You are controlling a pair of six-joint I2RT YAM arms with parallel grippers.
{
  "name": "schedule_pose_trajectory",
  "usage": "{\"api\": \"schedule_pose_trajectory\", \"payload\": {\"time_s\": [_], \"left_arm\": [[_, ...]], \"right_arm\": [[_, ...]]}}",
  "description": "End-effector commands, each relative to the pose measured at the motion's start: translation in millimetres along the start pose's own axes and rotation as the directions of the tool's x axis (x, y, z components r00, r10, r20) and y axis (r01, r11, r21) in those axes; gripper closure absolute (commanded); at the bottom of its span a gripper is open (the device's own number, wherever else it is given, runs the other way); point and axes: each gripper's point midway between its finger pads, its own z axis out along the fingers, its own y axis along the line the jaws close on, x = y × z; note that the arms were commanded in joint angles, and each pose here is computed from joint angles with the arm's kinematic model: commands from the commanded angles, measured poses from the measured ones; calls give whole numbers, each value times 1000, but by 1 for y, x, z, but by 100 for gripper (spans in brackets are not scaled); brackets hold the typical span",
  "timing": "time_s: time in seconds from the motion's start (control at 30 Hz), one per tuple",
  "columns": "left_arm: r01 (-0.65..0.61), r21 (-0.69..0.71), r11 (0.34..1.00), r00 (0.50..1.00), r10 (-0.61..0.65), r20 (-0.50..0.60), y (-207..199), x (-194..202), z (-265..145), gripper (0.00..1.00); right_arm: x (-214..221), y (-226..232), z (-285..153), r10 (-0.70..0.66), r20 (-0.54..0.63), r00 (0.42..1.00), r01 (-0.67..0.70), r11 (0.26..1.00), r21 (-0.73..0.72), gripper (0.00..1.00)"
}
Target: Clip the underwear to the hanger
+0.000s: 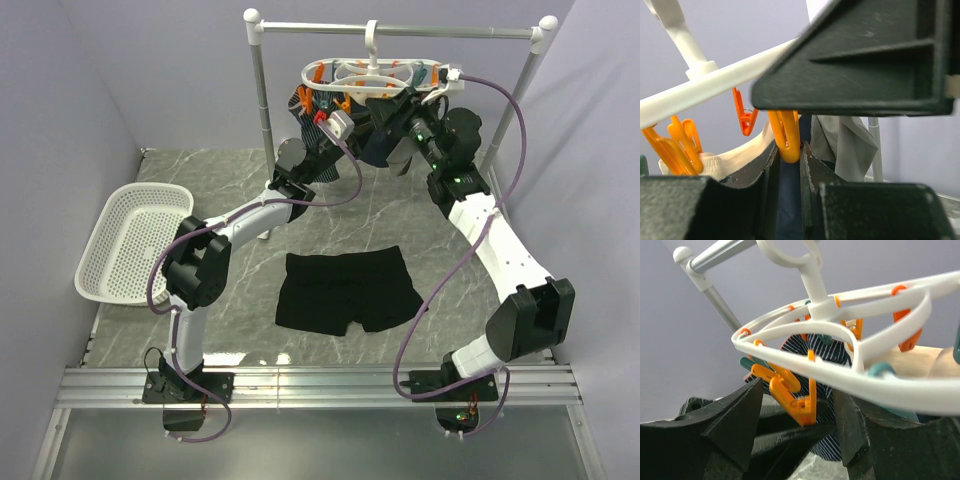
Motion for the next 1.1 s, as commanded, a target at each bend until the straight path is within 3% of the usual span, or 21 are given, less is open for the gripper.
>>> {"api": "schedule_pose_trajectory", "payload": {"time_s": [0.0,0.2,0.33,0.43,0.47,0.63,0.77,0.87,0.9,1.07], "left_arm": [[-7,87,996,997,0,79,-22,-42,3,100],[-3,95,995,997,-4,76,-22,-41,4,100],[0,106,994,997,-8,73,-25,-42,4,99],[1,114,993,998,-8,65,-26,-40,2,91],[0,116,993,998,-7,61,-27,-39,1,83],[12,113,994,999,-16,28,-25,-40,-7,62],[27,133,991,1000,-26,-13,-25,-43,-20,48],[106,164,981,992,-93,-85,-35,-45,-41,40],[93,212,973,994,-77,-83,-44,-62,-48,37],[252,325,912,923,-125,-364,-87,-21,-111,38]], "right_arm": [[-38,19,9,-9,109,994,16,998,-55,35],[-35,18,11,-1,97,995,7,999,-53,40],[-36,20,10,6,97,995,-1,998,-56,58],[-36,21,10,9,94,995,-4,998,-58,75],[-35,22,10,10,91,996,-4,998,-61,83],[-36,23,9,8,86,996,-3,998,-67,99],[-34,21,10,13,76,997,-9,998,-61,100],[-34,20,11,11,77,997,-6,998,-60,100],[-35,20,11,11,75,997,-6,998,-60,100],[-35,18,11,9,66,998,-6,998,-56,100]]}}
